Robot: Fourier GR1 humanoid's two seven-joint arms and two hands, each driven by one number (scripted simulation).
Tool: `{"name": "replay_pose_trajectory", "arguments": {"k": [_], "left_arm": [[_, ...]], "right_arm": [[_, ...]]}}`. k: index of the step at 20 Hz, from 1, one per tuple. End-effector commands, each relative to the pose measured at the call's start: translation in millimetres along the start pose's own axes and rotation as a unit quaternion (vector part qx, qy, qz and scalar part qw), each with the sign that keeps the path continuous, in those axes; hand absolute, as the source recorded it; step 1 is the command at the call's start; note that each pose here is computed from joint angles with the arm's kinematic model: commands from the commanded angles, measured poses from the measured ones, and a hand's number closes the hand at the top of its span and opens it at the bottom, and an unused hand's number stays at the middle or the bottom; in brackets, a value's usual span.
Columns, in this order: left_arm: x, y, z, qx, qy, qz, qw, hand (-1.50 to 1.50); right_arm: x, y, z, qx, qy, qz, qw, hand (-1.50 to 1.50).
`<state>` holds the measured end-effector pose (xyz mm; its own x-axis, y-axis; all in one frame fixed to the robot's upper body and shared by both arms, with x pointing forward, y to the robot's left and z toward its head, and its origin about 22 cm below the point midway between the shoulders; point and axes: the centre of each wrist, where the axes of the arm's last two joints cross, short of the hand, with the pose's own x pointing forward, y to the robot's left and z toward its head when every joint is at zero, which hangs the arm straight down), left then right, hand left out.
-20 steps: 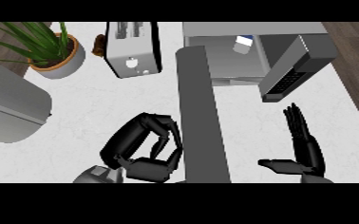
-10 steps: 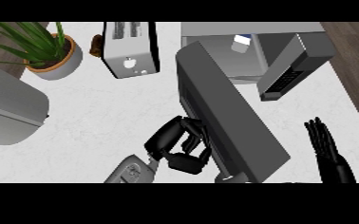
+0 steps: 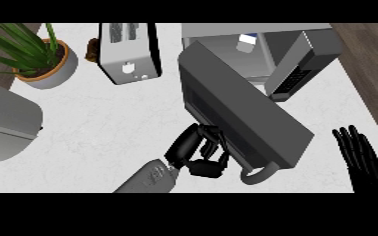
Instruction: Pick up the milk, place it into the microwave and close the microwave
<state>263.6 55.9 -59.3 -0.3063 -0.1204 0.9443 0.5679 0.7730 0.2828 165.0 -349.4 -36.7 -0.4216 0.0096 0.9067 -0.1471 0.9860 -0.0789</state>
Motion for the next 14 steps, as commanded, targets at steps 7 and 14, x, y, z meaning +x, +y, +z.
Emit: {"name": "replay_pose_trajectory", "arguments": {"k": [7, 14], "left_arm": [[13.3, -19.0, -20.7, 0.009, -0.002, 0.021, 0.9997, 1.5], [31.5, -11.9, -42.0, 0.067, -0.027, 0.05, 0.9961, 1.5]], "right_arm": [[34.5, 12.9, -20.5, 0.062, -0.035, -0.037, 0.997, -1.5], [58.3, 13.2, -45.2, 0.103, -0.044, -0.04, 0.993, -1.5]]}}
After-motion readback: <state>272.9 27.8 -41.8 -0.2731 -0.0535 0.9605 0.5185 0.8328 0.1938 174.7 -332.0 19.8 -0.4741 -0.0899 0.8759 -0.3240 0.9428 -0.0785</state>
